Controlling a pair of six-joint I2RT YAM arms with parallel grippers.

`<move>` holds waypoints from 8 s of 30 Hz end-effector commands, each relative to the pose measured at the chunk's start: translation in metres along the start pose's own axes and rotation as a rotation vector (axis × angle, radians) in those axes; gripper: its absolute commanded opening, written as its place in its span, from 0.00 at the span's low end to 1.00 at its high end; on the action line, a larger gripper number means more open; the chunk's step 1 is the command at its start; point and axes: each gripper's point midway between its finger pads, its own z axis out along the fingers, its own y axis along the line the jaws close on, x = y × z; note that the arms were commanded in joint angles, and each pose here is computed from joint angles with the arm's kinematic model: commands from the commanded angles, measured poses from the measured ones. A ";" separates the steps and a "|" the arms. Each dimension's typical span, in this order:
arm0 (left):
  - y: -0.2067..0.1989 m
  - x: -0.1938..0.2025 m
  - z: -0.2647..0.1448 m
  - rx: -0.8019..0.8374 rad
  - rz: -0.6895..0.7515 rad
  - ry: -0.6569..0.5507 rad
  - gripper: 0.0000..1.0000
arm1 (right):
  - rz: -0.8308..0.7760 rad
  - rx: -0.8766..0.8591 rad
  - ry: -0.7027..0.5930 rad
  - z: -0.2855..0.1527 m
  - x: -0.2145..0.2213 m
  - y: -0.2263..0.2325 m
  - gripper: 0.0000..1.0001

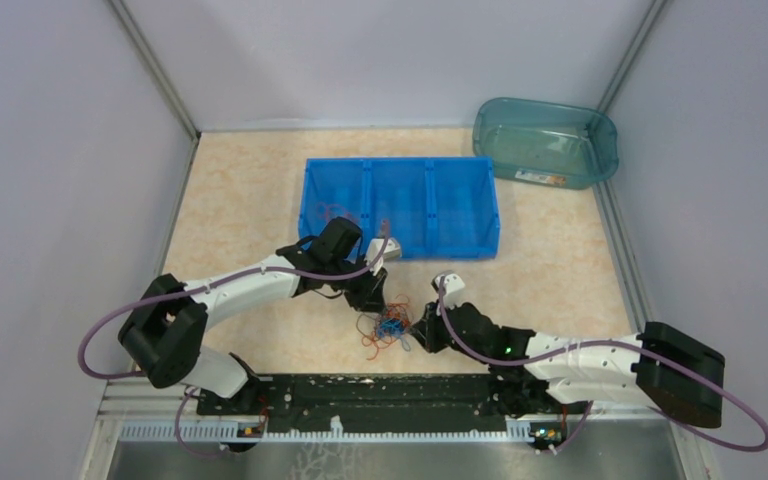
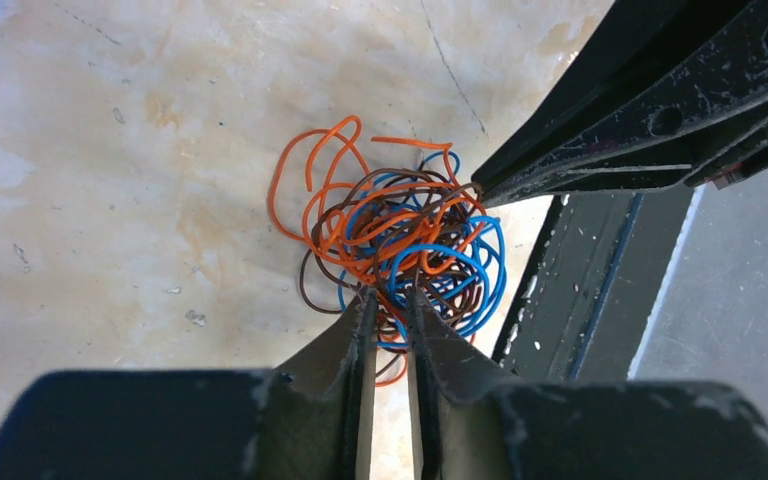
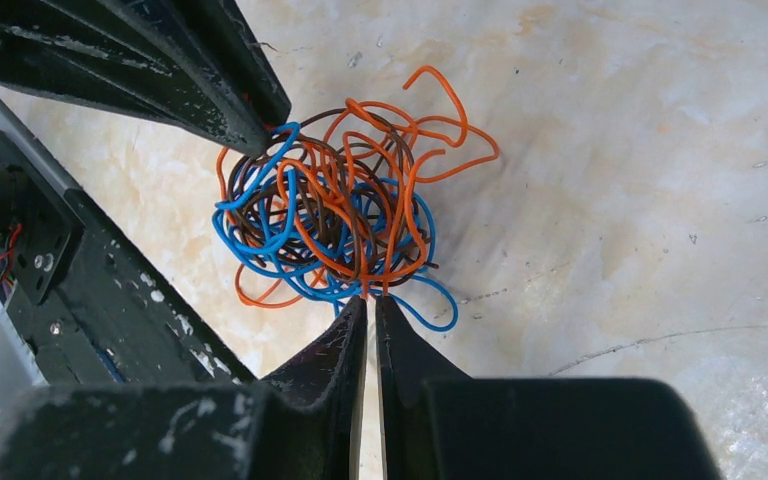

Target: Untangle the cables

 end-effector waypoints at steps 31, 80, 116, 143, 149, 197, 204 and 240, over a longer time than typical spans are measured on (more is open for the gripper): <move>-0.086 -0.078 -0.110 0.162 0.565 -0.139 0.00 | -0.131 -0.120 -0.333 -0.058 -0.153 0.074 0.54; -0.123 -0.103 -0.161 0.176 0.790 -0.254 0.00 | -0.262 -0.215 -0.180 -0.013 -0.067 0.049 0.92; -0.160 -0.139 -0.213 0.155 0.828 -0.380 0.00 | -0.160 -0.407 -0.570 0.012 -0.112 0.085 0.63; -0.153 -0.132 -0.213 0.115 0.854 -0.369 0.01 | -0.111 -0.185 -0.635 -0.005 -0.144 0.048 0.00; -0.096 -0.068 -0.165 0.008 0.845 -0.236 0.47 | -0.188 -0.102 -0.644 -0.039 -0.179 0.045 0.00; -0.131 -0.113 -0.142 0.230 0.534 -0.556 0.01 | -0.129 -0.560 -0.631 -0.104 -0.246 0.170 0.69; -0.158 -0.137 -0.177 0.252 0.644 -0.600 0.01 | -0.153 -0.418 -0.616 -0.107 -0.214 0.121 0.80; -0.201 -0.184 -0.235 0.278 0.799 -0.690 0.01 | -0.175 -0.566 -0.503 -0.032 -0.178 0.150 0.61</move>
